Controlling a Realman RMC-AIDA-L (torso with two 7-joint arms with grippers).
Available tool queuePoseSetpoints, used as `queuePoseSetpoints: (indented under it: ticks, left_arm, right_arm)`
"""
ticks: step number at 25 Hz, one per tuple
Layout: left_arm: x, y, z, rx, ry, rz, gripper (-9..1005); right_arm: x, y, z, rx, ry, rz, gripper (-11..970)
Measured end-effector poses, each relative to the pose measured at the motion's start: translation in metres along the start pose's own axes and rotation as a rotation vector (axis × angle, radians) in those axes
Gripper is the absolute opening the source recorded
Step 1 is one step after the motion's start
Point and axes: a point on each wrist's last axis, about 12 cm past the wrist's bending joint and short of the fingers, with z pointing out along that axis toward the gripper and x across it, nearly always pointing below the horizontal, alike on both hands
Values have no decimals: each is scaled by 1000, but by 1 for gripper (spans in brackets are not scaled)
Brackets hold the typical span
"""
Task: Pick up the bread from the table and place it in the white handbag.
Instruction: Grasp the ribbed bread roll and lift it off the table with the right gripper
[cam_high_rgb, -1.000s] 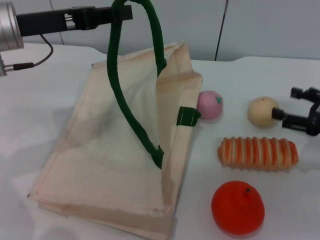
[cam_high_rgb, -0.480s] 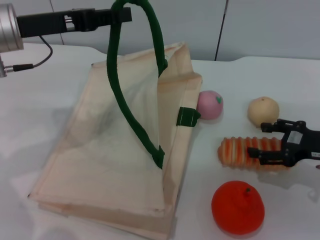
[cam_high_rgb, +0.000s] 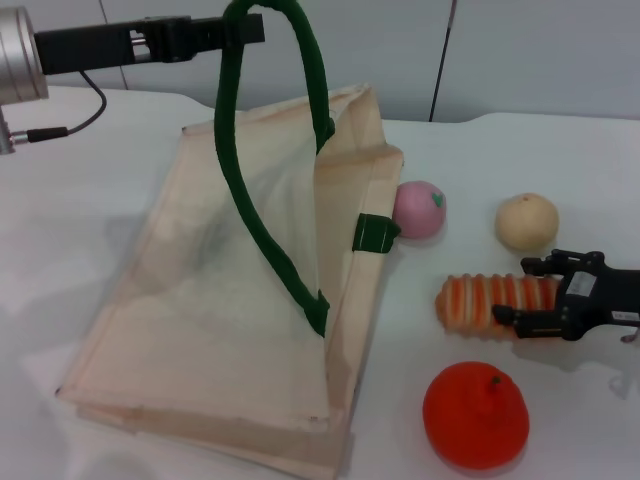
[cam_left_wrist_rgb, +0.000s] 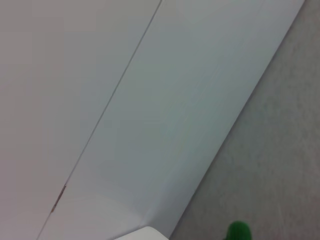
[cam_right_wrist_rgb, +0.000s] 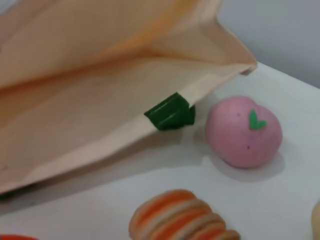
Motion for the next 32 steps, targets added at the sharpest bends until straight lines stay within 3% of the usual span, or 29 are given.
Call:
queuePoseSetpoints:
  ticks: [14,16,32]
  left_arm:
    - [1,0,-1,-1,-6,-14,107]
    - [1,0,-2,-1,-6,-14,107]
    - [0,0,-2,0,-11,-13,107]
  right_arm:
    - [-1,1,0,-19,15,-26,868]
    - [0,1,0,-24,22,-33,745]
    - [-4,2,-5,-46,-11,-86,605]
